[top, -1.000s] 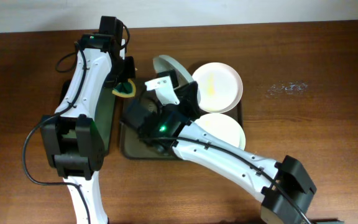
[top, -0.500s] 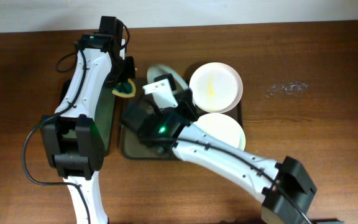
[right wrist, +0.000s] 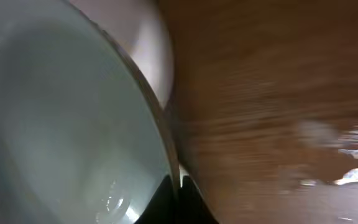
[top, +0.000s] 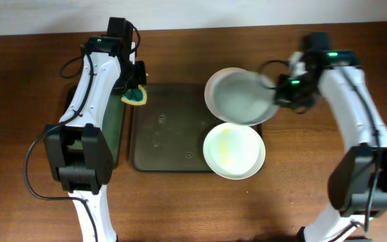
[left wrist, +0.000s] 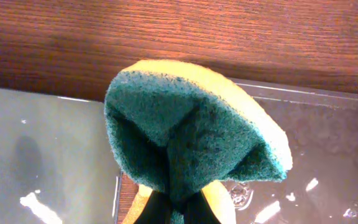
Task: Clean dirty plates on tray and stack at the side
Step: 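Place the plate on the table right of the tray, release, then grasp the lower-right plate rim with the right gripper, drag it left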
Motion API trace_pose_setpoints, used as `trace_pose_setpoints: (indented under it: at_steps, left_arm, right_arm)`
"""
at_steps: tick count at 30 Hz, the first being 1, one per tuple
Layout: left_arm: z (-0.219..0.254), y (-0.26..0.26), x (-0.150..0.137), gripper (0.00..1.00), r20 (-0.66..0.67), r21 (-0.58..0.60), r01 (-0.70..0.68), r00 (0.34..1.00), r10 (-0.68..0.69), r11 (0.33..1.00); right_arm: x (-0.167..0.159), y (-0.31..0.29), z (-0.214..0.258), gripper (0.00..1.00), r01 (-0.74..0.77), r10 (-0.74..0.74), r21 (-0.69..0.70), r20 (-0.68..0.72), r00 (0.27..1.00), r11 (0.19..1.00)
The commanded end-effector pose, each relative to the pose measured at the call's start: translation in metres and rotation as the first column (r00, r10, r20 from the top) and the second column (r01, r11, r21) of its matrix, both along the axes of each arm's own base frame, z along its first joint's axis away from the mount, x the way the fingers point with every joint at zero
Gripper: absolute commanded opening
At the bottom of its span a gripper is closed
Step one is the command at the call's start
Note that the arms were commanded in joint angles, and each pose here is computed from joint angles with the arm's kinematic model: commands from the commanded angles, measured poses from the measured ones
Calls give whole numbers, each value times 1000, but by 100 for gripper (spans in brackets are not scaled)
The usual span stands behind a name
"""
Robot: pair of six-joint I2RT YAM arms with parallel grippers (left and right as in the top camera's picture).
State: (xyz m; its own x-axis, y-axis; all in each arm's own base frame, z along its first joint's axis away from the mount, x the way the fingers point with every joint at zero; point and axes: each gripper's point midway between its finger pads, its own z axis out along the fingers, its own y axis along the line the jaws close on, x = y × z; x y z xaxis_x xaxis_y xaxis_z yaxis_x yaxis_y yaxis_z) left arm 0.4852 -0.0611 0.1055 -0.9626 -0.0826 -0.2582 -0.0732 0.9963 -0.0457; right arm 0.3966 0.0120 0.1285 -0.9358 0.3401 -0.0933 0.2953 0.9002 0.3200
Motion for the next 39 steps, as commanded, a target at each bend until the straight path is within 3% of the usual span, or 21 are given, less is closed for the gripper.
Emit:
trace_pose_setpoints:
  at_steps: [1,6,10,14,16,19,25,29,34,37,39]
  left_arm:
    - [11,2,6,0,33,3,-3,999,2,1000]
    - [11,1,6,0,33,3,-2,999,2,1000]
    - [11,1,6,0,33,3,-2,999,2,1000]
    - [11,2,6,0,33,3,-2,999,2,1000]
    - [11,1,6,0,33,3,-2,999,2,1000]
    - [11,1,6,0,33,3,-2,999,2,1000]
    - [11,-3,5,0,34,3,7,999,-7,1000]
    - [11,-6,5,0,37,3,14,999,-14,1000]
    - [11,-7,5,0,37,9,34,999,-34,999]
    - [11,-7,5,0,37,9,33,999,-33,999]
    - [11,-7,5,0,37,9,34,999,-34,999]
  right_arm:
    - [-12,-87,10,4,185,-184,-65,22,983,981]
    - [-61,-168,-40,4,390,-401,-140,-64,914,910]
    - [-72,-159,-89,4,383,-395,-139,-68,916,913]
    - [-73,-148,-103,4,360,-371,-139,-66,926,923]
    - [-73,-148,-103,8,359,-370,-138,-70,926,923]
    - [-82,-139,-101,34,352,-364,-110,-120,924,929]
    - [-77,-120,-18,37,343,-343,-10,-68,937,939]
    - [-93,-63,7,42,126,-123,41,-74,990,991]
    - [-121,23,-34,45,-185,188,33,-183,965,982]
    - [-129,53,-60,45,-247,246,21,-186,951,969]
    - [-134,48,-79,44,-191,168,-86,-222,960,978]
